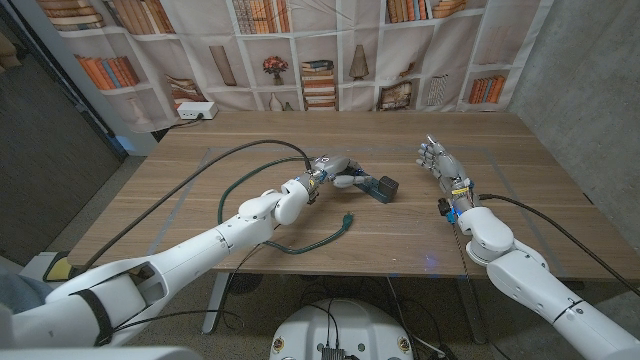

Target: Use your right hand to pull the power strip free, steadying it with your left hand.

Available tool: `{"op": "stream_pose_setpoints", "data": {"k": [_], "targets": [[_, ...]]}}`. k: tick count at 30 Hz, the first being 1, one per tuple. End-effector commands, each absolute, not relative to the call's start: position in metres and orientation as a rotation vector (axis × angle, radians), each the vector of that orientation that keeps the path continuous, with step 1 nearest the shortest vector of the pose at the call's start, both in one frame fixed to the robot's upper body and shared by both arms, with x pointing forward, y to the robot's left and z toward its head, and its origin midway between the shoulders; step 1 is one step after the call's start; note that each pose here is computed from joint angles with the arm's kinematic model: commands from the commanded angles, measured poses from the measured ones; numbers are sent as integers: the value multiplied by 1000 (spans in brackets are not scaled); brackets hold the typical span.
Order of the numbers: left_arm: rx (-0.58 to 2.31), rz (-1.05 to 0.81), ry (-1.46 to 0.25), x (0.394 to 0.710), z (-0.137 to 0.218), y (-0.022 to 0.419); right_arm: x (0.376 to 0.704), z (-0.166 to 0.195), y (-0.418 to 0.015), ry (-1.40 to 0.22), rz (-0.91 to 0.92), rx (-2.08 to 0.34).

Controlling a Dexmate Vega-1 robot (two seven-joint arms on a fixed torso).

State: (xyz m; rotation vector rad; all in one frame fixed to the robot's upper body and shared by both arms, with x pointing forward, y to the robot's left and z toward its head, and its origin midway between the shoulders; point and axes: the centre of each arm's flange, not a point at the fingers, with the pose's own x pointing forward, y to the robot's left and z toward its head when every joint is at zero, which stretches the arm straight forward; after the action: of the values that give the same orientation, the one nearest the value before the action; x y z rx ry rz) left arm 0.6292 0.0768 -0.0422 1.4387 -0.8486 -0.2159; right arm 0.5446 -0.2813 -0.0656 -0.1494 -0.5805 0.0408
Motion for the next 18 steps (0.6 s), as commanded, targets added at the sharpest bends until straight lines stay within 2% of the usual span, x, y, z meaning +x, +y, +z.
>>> {"op": "stream_pose_setpoints", "data": {"k": [1,9,18], "targets": [[1455,-235,-794,633,-57,78,514,-57,-274,-560,-74,-385],[1471,-246,-788,635,-58,78,498,-52,-266,-522,-104,-529],[1492,-243,-792,635,-57,78,493,-54,-262,-482,-115,-580]]}}
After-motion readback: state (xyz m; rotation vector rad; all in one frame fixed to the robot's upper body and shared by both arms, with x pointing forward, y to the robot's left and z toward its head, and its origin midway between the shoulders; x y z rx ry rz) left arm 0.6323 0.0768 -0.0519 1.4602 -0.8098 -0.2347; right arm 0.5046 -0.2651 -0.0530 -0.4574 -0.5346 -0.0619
